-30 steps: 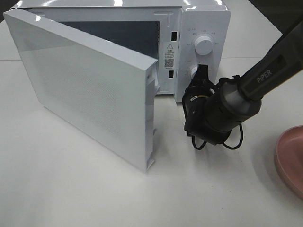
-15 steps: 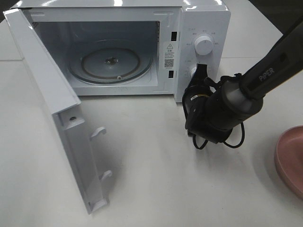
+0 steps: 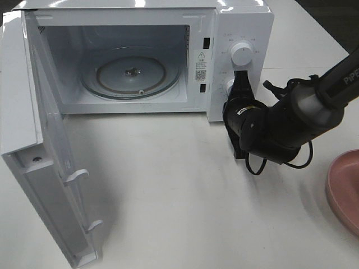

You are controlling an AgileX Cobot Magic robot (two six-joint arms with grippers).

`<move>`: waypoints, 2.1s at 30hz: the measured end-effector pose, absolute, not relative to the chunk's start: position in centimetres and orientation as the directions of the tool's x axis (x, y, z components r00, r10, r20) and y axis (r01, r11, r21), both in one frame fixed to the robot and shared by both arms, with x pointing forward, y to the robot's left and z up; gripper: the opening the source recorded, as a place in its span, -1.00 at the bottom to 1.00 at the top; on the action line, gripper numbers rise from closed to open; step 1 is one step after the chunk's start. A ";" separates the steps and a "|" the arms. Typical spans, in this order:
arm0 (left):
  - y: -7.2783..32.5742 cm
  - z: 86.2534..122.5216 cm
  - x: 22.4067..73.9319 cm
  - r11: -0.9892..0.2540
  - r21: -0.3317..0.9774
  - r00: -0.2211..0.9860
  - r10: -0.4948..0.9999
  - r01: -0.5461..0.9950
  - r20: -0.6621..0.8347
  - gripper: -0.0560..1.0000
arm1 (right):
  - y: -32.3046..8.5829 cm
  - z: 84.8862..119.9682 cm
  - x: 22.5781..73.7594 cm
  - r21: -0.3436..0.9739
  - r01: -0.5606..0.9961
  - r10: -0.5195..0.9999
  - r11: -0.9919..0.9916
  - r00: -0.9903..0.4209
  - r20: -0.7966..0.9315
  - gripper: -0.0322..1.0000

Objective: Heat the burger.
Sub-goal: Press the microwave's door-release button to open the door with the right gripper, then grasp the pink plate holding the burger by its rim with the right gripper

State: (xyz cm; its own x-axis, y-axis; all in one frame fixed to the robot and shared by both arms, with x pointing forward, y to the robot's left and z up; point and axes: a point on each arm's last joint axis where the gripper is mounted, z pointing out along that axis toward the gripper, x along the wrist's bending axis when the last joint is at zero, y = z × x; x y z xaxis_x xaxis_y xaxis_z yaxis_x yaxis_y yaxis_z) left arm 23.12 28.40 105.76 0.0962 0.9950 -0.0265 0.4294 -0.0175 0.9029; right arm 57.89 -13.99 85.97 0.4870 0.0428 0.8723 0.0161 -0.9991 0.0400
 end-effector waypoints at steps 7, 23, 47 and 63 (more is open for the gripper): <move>28.4 105.8 23.1 -0.017 0.903 0.096 0.995 0.429 -0.027 0.98 | -13.8 87.2 57.1 0.105 0.123 0.152 -0.987 0.487 0.860 -0.91; 28.4 105.8 23.1 -0.017 0.903 0.096 0.995 0.429 -0.027 0.98 | -14.3 89.1 53.7 0.271 0.413 0.465 -0.870 0.500 0.731 -0.91; 28.4 105.8 23.1 -0.017 0.903 0.096 0.995 0.429 -0.027 0.98 | -13.5 91.4 49.5 0.376 0.911 0.931 -0.167 0.020 0.365 -0.91; 28.4 105.8 23.1 -0.017 0.903 0.096 0.995 0.429 -0.027 0.98 | -15.8 95.8 47.2 0.303 0.891 0.931 0.337 -0.364 0.035 -0.82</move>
State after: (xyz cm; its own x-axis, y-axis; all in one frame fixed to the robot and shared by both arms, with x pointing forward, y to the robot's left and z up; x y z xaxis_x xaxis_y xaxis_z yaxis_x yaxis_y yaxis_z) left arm 23.12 28.40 105.76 0.0962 0.9950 -0.0265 0.4294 -0.0175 0.9029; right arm 47.17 -15.77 95.82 -0.3641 0.9307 0.0352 0.8913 0.3373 0.3030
